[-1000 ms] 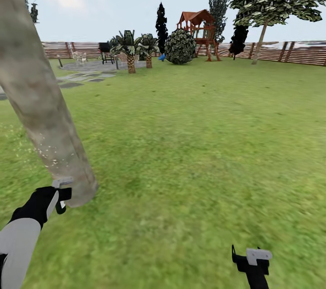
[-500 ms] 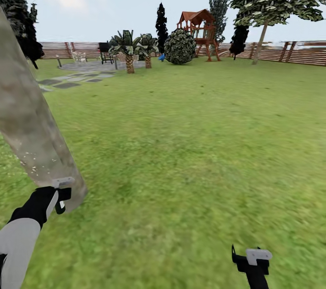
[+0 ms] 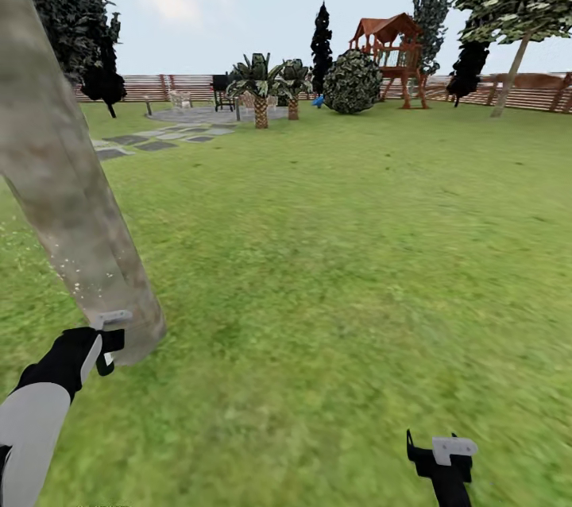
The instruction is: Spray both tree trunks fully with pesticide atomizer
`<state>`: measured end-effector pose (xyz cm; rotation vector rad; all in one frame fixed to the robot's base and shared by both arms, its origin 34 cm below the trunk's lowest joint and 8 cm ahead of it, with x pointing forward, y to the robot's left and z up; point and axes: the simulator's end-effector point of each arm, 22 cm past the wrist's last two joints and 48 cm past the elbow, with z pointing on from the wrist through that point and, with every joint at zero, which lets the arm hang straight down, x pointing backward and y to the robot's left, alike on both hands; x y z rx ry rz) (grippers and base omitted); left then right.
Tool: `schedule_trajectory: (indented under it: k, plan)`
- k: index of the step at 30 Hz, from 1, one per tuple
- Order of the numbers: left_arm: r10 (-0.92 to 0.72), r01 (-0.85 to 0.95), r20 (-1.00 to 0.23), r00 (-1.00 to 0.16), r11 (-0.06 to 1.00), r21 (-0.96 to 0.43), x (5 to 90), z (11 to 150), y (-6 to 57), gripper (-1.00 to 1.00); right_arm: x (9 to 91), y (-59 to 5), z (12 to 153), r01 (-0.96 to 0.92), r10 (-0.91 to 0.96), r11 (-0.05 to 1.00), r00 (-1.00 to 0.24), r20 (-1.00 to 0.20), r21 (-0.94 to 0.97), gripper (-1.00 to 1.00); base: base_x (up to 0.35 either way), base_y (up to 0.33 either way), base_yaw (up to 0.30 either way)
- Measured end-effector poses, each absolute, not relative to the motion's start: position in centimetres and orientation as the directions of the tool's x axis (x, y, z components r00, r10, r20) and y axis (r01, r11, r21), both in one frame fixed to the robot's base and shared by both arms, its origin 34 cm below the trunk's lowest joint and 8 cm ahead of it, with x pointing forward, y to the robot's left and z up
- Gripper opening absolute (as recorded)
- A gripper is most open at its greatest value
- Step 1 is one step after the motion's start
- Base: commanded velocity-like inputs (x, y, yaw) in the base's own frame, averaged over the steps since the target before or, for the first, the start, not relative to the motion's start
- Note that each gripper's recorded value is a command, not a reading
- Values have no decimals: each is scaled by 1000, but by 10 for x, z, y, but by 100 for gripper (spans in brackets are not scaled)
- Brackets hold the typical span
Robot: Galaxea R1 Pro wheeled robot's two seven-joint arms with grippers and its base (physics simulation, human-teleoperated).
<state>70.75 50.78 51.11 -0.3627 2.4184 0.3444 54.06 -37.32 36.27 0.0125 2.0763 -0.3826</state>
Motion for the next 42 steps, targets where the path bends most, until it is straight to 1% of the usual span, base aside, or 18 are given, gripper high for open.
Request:
schedule_trajectory:
  k: [9,19,24,28,34,39,42]
  plan:
    - [-184,-355,-648,-739,924,143,706,511,510,-100,541,-373,363,164,-146,950,-514,-845,-265,100,140,-243,277]
    - [-184,-355,-653,-735,925,139,710,514,508,-100,541,-373,363,164,-147,950,-515,-845,-265,100,37,-271,277]
    - [-174,-341,-690,-703,933,113,740,546,490,-100,541,-374,363,165,-147,950,-514,-845,-265,100,176,-241,79]
    - [-181,-367,-736,-652,925,97,768,621,496,-100,541,-374,363,164,-147,950,-514,-845,-265,100,206,-206,2]
    - [-177,-400,-773,-609,910,106,771,670,515,-100,540,-374,362,164,-147,950,-516,-844,-265,100,29,-26,8]
    - [-217,-416,-732,-645,904,99,763,682,520,-100,541,-373,362,164,-147,950,-515,-845,-265,100,0,0,245]
    - [-161,-372,-722,-673,917,142,767,680,506,-100,541,-374,362,164,-147,950,-515,-845,-265,100,7,-2,277]
